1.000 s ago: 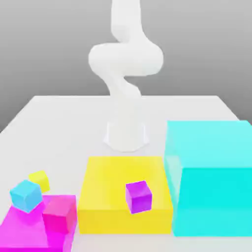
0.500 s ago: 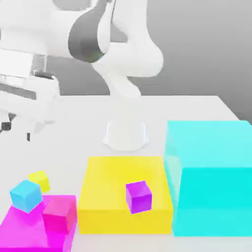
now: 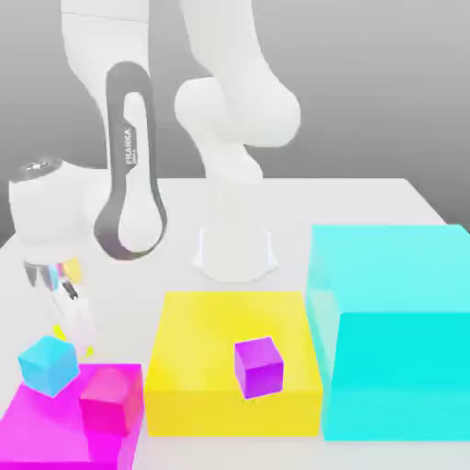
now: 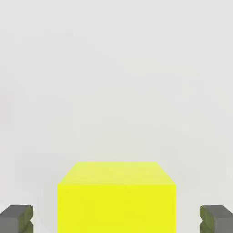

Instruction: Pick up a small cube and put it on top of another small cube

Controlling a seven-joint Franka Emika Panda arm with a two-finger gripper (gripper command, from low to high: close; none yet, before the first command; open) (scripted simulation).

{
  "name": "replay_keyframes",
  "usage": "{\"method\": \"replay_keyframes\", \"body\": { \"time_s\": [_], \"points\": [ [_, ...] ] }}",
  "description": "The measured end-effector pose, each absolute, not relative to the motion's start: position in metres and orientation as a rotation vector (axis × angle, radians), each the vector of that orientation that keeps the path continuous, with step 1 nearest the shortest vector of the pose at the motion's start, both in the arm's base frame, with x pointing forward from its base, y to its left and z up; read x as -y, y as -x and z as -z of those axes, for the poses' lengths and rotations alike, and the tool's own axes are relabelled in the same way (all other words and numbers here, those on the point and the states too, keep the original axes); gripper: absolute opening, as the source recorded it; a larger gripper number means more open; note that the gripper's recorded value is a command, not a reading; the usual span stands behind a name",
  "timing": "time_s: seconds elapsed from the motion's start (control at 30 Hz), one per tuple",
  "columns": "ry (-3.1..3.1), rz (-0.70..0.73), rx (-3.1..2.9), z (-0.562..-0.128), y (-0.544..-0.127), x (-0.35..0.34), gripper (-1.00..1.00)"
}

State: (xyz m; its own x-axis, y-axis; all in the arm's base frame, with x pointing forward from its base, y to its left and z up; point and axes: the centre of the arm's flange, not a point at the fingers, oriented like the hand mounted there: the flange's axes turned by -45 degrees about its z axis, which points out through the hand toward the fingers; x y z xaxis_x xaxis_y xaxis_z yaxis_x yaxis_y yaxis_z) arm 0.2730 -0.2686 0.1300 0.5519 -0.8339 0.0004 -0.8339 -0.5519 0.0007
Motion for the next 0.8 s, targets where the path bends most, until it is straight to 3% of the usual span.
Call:
{"method": "replay_keyframes", "body": {
  "time_s": [0.17, 0.37, 0.57, 0.8],
  "points": [
    [-2.767, -0.001, 1.487, -0.13, -0.273, 0.268, -1.0],
    [-2.768, -0.001, 1.487, -0.181, -0.274, 0.269, -1.0],
    [-2.705, -0.1, 1.64, -0.24, -0.335, 0.273, -1.0],
    [-2.548, -0.077, 1.904, -0.288, -0.39, 0.256, -1.0]
  ]
}}
